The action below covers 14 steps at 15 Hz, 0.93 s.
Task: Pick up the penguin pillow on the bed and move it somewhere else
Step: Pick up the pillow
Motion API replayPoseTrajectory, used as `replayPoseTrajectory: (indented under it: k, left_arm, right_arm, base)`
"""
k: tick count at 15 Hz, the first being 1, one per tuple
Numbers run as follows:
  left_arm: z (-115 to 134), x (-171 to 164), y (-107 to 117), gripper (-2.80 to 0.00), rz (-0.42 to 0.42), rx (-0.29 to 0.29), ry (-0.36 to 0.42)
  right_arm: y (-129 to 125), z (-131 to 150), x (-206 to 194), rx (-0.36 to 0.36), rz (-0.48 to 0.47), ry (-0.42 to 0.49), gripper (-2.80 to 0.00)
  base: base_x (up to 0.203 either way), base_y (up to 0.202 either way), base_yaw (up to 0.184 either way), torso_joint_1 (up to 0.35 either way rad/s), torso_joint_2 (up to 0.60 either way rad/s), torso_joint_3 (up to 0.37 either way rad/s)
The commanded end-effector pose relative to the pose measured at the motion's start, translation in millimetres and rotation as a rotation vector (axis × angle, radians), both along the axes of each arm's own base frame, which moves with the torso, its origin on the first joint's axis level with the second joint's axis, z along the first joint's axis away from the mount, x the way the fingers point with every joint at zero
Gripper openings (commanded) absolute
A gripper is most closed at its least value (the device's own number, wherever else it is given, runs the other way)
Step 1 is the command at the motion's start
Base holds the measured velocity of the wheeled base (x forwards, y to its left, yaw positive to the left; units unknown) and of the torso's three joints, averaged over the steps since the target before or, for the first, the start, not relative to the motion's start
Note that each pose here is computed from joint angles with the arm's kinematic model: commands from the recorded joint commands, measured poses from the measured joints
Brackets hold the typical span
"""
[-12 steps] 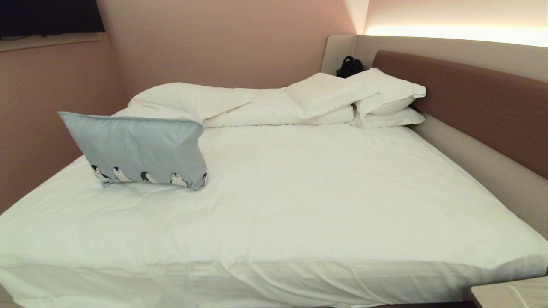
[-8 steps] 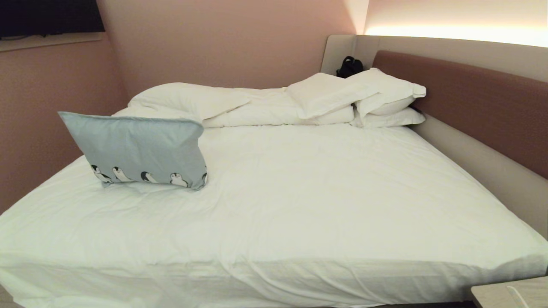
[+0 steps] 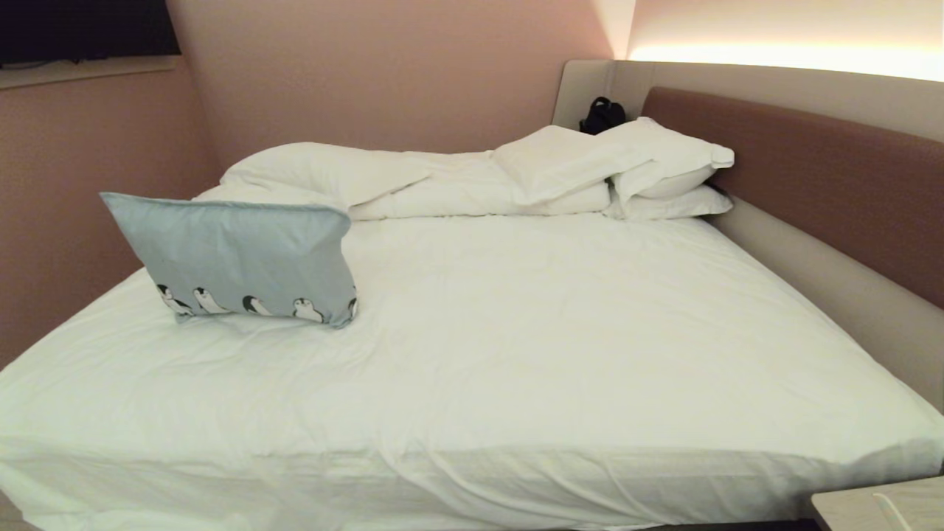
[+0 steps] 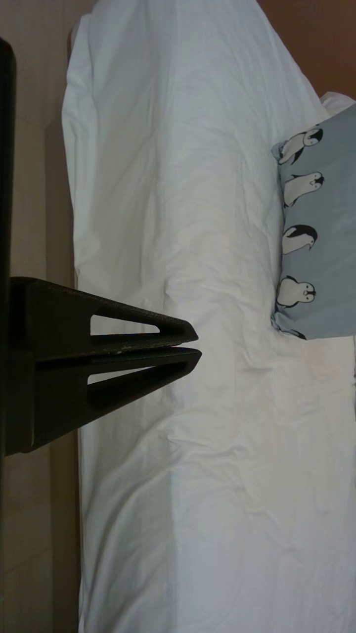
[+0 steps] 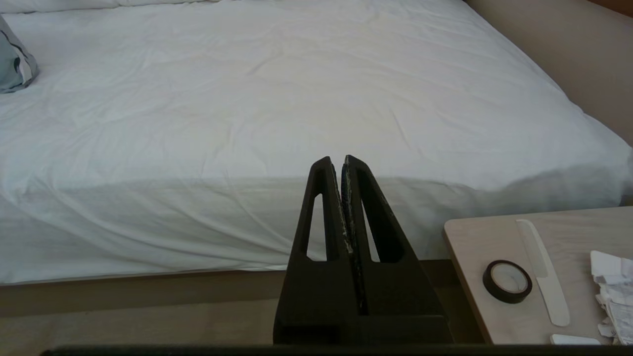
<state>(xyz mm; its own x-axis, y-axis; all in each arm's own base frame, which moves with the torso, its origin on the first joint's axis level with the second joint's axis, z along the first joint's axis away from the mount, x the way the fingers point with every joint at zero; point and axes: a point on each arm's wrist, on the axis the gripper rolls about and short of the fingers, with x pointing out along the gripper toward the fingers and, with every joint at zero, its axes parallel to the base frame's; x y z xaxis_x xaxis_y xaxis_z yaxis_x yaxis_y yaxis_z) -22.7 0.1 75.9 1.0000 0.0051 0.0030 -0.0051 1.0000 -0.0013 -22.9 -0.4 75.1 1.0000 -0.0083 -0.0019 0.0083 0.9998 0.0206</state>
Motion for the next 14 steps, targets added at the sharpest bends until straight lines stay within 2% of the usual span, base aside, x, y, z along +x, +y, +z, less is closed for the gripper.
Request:
replayPoseTrajectory:
  k: [1,5,14]
  left_arm:
    - [0.0,0.0,0.0,-2.8,0.001,0.0,0.0]
    - [0.0,0.0,0.0,-2.8,0.001,0.0,0.0]
    - [0.0,0.0,0.0,-2.8,0.001,0.0,0.0]
  right_arm:
    - [0.0,0.0,0.1,0.001,0.001,0.001,-2.8]
    - [0.0,-0.1,0.1,0.001,0.001,0.003,-2.8]
    - [0.0,0.0,0.1,0.001,0.001,0.001,-2.8]
  base:
    - [0.0,0.0,0.0,0.0,0.0,0.0]
    - [0.0,0.047,0.0,0.0,0.0,0.0]
    - [0.0,0.194,0.0,0.002,0.0,0.002]
